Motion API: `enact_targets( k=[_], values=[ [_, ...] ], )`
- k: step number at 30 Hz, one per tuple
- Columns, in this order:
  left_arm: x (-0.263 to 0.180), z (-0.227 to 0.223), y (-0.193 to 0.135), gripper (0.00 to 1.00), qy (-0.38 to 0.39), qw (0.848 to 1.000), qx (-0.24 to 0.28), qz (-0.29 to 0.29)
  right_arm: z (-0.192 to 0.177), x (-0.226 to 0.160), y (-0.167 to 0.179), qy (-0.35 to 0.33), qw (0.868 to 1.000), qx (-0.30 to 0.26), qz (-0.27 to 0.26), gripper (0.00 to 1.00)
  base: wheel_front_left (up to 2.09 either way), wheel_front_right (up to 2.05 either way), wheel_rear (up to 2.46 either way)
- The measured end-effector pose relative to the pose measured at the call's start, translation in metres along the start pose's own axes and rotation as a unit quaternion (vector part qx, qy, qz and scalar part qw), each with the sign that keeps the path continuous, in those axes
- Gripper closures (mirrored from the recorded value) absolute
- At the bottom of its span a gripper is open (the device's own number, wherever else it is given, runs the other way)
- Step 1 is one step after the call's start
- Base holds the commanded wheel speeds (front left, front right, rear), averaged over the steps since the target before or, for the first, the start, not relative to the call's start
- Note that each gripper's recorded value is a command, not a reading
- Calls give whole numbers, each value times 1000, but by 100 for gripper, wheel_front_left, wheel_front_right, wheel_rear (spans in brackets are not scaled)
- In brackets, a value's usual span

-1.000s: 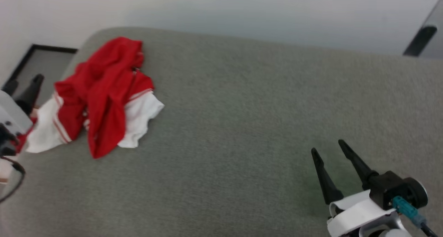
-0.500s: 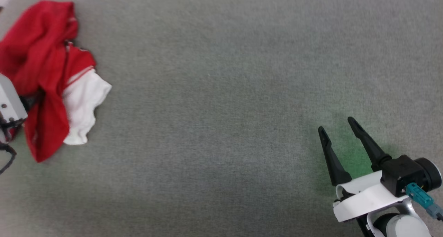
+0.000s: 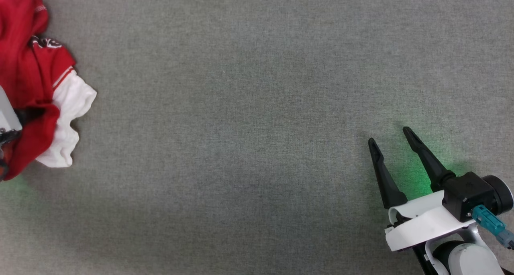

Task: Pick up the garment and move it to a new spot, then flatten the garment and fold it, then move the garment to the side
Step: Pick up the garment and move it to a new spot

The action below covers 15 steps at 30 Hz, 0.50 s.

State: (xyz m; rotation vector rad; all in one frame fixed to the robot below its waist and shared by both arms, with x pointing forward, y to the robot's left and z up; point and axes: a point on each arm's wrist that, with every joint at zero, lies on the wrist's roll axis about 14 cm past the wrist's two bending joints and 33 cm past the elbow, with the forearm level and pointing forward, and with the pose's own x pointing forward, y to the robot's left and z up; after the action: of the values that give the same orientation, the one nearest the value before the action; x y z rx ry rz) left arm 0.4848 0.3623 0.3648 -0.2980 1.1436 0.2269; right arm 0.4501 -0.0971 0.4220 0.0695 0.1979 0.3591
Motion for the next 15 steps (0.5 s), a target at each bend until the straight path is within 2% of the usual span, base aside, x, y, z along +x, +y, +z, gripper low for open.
enact_targets(
  k=[1,10,15],
  values=[
    [0,0,-1,99,1,1000,3,2,0,0,0,0,1000,1,0,0,0,0,0],
    [-25,30,-3,100,-79,997,13,0,9,-2,5,-9,1000,1,2,0,0,0,0],
    [-79,85,-10,100,-198,980,36,-13,18,-6,14,-22,1000,5,9,0,0,0,0]
  ],
)
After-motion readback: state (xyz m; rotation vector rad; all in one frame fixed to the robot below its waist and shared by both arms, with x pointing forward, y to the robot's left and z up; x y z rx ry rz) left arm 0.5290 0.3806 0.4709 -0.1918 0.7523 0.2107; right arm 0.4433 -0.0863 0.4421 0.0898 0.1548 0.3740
